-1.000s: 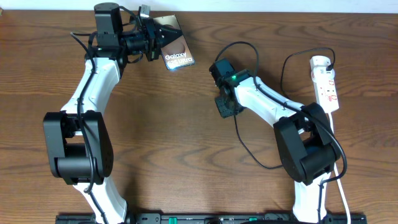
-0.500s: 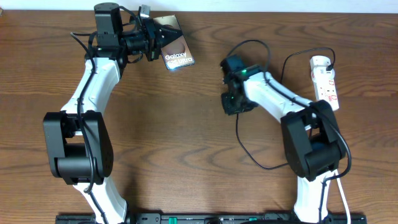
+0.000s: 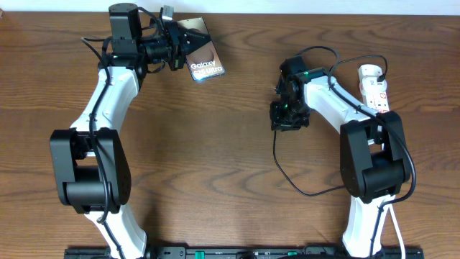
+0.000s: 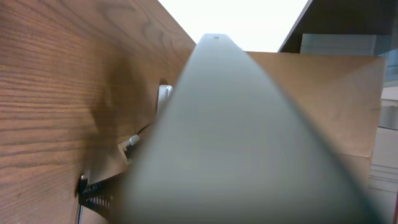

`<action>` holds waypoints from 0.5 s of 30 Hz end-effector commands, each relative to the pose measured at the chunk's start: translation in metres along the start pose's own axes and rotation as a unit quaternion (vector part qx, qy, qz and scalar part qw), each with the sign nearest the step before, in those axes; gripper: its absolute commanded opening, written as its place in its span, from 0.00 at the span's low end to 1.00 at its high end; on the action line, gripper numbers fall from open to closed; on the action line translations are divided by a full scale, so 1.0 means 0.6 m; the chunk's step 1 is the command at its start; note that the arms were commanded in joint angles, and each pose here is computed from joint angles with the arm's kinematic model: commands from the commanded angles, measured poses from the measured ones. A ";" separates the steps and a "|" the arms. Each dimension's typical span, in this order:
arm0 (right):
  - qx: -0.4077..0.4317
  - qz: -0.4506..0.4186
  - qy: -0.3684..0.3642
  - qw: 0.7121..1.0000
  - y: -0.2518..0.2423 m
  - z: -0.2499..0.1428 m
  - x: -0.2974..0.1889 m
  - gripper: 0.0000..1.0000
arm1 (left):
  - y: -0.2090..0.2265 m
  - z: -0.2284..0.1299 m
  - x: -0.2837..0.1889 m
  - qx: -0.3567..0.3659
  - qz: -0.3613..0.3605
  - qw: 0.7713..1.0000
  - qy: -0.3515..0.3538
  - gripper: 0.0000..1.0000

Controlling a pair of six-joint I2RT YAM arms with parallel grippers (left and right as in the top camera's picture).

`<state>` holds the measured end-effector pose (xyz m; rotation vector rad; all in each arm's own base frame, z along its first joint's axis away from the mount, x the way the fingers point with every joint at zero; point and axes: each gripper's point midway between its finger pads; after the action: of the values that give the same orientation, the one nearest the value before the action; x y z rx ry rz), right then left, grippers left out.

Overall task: Plug charger to phone and switch on socket
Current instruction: 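Close the right gripper on the cable just behind the plug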

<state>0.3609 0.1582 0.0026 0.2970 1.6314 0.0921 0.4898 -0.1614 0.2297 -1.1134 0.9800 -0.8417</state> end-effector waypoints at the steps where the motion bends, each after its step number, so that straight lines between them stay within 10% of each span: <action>1: 0.017 0.003 0.017 1.000 0.000 -0.007 0.015 0.23 | -0.007 -0.001 -0.002 0.014 -0.007 1.000 0.005 0.07; 15: 0.032 -0.020 -0.029 0.999 0.016 0.011 0.028 0.01 | -0.007 -0.001 -0.002 0.014 -0.007 1.000 0.005 0.07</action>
<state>0.3719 0.1700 0.0008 0.3279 1.5704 0.0304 0.4898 -0.1614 0.2296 -1.1134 0.9799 -0.8413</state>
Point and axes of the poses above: each gripper's point midway between its finger pads, its own x axis out along the fingers, its own y axis along the line the jaws close on, z = x × y, and after that the axes turned 8 degrees about x, right-handed
